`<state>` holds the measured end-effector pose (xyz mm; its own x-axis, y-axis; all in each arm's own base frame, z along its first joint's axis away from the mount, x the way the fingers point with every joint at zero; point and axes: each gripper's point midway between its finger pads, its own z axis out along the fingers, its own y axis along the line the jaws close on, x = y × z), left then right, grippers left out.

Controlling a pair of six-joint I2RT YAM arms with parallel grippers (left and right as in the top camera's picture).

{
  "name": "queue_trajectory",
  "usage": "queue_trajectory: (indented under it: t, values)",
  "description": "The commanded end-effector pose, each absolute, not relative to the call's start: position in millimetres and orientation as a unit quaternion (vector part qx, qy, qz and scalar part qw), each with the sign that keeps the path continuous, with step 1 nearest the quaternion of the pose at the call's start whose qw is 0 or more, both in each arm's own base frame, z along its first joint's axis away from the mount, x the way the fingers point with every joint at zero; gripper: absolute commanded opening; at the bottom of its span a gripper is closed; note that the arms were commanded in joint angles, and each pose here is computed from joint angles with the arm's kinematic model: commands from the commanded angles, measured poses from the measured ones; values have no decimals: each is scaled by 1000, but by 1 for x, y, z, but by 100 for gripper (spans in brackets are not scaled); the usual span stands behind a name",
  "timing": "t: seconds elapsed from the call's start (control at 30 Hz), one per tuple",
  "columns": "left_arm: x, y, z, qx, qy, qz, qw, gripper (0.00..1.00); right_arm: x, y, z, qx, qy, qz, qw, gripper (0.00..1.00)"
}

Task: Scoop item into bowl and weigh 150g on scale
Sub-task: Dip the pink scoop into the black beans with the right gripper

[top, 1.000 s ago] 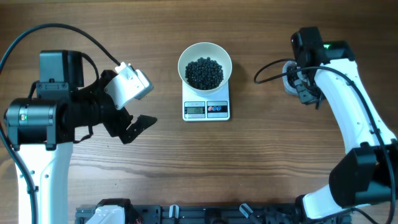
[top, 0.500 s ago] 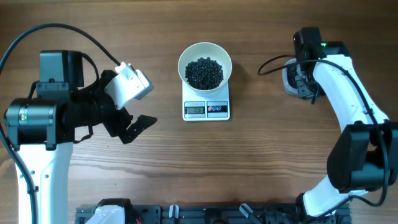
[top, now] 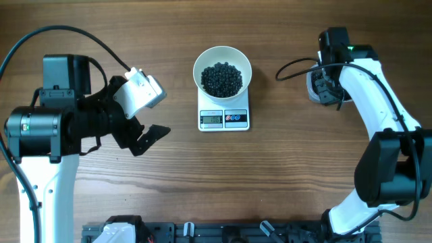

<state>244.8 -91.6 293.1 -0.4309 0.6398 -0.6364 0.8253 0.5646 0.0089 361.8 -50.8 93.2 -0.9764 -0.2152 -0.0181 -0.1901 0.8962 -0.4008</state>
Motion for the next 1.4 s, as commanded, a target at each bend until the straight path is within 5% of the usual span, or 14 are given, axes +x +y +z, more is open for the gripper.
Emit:
queue_trajectory:
  t: [0.0, 0.47, 0.87, 1.37]
  values:
    - [246, -90, 298, 445, 827, -147, 310, 100, 359, -23, 70, -149, 982, -117, 14, 4]
    - [246, -90, 298, 445, 827, -147, 310, 100, 355, -17, 78, -120, 992, -35, 14, 4]
    - [246, -90, 298, 445, 827, -147, 310, 100, 347, -15, 92, -71, 980, 180, 44, 4]
    - [246, -90, 298, 445, 827, -147, 310, 100, 340, -35, 89, -30, 965, 256, 57, 4]
